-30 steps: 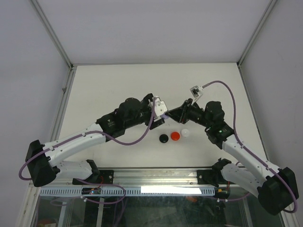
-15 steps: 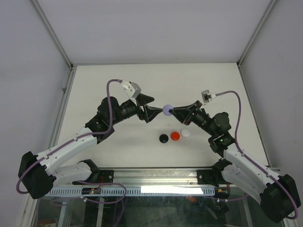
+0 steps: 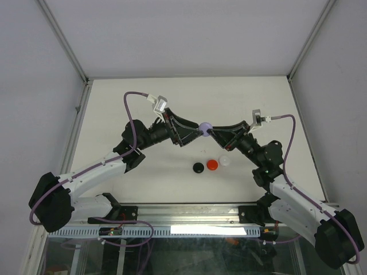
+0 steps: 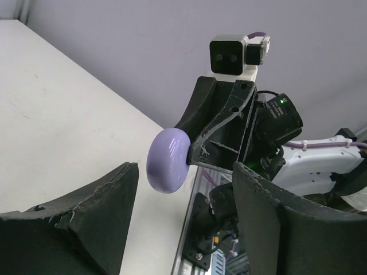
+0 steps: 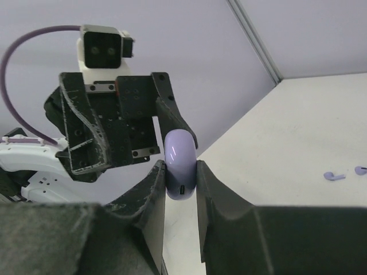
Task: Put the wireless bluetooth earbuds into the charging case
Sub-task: Pick up the charging case at the center of the board, then open the charging case.
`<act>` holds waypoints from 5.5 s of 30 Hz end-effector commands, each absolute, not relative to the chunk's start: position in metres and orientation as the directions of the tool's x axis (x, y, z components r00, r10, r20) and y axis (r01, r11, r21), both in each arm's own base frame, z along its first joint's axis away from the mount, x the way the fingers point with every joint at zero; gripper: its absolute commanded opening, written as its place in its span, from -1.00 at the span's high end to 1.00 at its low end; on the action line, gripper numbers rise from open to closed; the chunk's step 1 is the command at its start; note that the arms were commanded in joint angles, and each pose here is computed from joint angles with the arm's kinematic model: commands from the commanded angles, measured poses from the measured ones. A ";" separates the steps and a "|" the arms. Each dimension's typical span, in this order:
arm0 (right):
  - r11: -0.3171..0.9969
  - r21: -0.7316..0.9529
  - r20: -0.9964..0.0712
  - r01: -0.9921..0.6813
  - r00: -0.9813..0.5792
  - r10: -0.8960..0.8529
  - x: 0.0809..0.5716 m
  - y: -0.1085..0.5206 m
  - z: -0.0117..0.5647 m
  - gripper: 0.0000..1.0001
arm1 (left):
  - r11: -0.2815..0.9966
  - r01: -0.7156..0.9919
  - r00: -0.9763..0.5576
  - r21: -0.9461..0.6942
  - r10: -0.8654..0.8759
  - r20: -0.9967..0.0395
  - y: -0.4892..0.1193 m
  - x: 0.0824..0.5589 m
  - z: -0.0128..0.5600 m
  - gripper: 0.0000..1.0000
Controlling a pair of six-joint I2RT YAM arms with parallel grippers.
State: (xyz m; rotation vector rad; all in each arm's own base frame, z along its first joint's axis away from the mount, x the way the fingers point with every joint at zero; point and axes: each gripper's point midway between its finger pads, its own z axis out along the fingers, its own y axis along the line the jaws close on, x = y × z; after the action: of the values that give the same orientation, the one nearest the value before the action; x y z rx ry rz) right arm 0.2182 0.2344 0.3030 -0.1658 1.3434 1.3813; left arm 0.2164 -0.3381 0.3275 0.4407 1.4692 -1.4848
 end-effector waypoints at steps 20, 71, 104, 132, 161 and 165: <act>0.190 0.524 -0.714 -0.831 -0.307 0.629 0.199 0.237 0.332 1.00 | 0.042 0.817 -0.511 -0.576 -0.411 -0.755 -0.348 0.208 0.348 0.62; 0.066 0.029 -0.997 -0.997 -0.024 0.073 0.162 0.275 0.309 0.38 | 0.097 0.995 -0.008 0.022 0.301 -0.954 -0.334 0.187 0.317 1.00; 0.075 0.008 -0.997 -0.997 -0.002 0.079 0.166 0.278 0.283 0.34 | 0.105 0.994 0.014 0.042 0.248 -0.969 -0.335 0.184 0.332 1.00; 0.031 0.017 -0.991 -0.999 -0.013 0.130 0.160 0.281 0.289 0.42 | 0.085 0.996 0.004 0.024 0.225 -0.974 -0.336 0.178 0.331 1.00; 0.039 -0.013 -0.976 -0.999 0.022 0.217 0.155 0.277 0.290 1.00 | 0.123 0.992 -0.018 0.007 0.200 -0.980 -0.334 0.179 0.333 -0.06; 0.051 -0.018 -0.972 -0.999 0.029 0.233 0.156 0.276 0.291 1.00 | 0.104 0.995 -0.032 -0.011 0.208 -0.978 -0.335 0.177 0.327 -0.20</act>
State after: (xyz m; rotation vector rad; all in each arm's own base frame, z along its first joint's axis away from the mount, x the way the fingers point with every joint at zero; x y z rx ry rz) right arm 0.1582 0.2775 0.2689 -1.0328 1.1468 1.2819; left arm 0.1811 -0.3317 0.3127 1.2782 1.4993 -1.0149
